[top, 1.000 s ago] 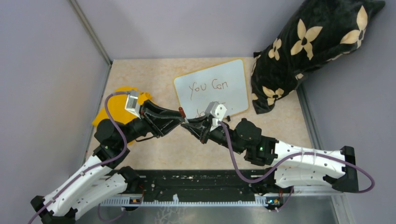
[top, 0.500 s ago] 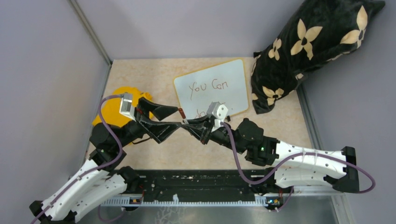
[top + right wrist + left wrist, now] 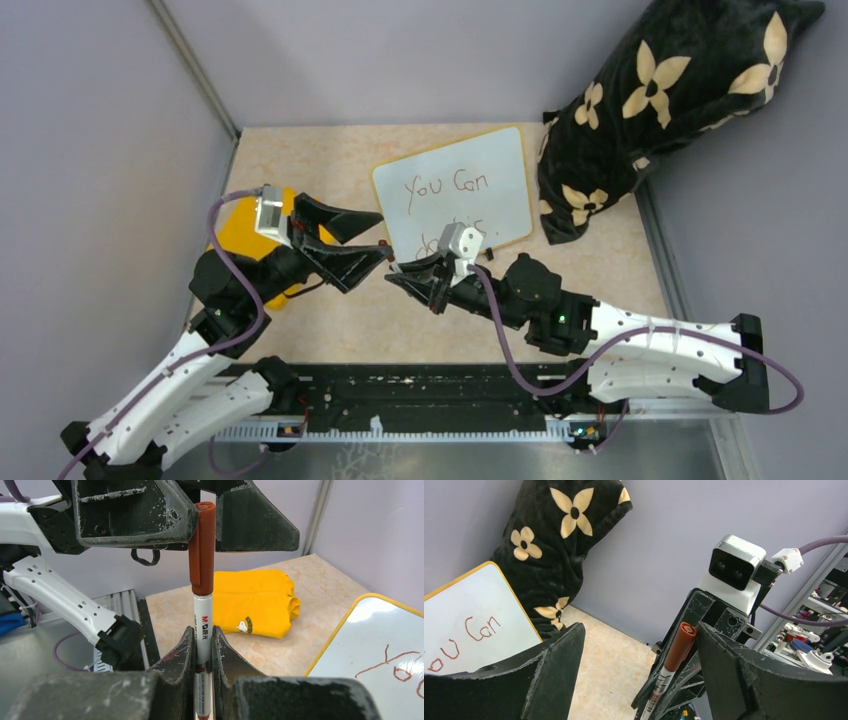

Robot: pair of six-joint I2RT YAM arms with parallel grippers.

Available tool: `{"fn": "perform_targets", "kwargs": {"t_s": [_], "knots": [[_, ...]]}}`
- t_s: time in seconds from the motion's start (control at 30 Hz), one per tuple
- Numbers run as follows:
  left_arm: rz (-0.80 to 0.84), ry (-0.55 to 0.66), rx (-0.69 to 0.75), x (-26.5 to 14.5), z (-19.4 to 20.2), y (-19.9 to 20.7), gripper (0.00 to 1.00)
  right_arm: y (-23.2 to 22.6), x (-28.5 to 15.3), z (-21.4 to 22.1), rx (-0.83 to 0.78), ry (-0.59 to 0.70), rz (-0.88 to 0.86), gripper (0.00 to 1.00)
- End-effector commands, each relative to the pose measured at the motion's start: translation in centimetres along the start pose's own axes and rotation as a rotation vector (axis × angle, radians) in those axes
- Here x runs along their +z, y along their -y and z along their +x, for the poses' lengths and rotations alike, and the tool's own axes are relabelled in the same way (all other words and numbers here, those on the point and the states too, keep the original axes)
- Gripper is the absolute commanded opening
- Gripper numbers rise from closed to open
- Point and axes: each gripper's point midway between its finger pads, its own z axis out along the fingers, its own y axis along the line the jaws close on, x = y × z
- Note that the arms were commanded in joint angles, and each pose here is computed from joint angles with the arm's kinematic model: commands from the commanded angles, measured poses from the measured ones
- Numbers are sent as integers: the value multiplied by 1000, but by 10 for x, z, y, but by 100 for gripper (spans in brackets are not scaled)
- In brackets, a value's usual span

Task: Write a sentence on the whiteboard
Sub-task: Close the whiteboard marker at the center of the board.

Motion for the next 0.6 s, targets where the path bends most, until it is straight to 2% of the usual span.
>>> {"fn": "perform_targets", "kwargs": {"t_s": [0.0,0.3,0.57], "knots": [[22,25,41,1,-13,7,84,-1,2,-35,16,79,-8,0],[53,-1,42,1,-7,12,60,1,3,-34,16,73,9,0],[64,-32,26,0,4,11,52,1,4,-34,44,69,17,0]]}}
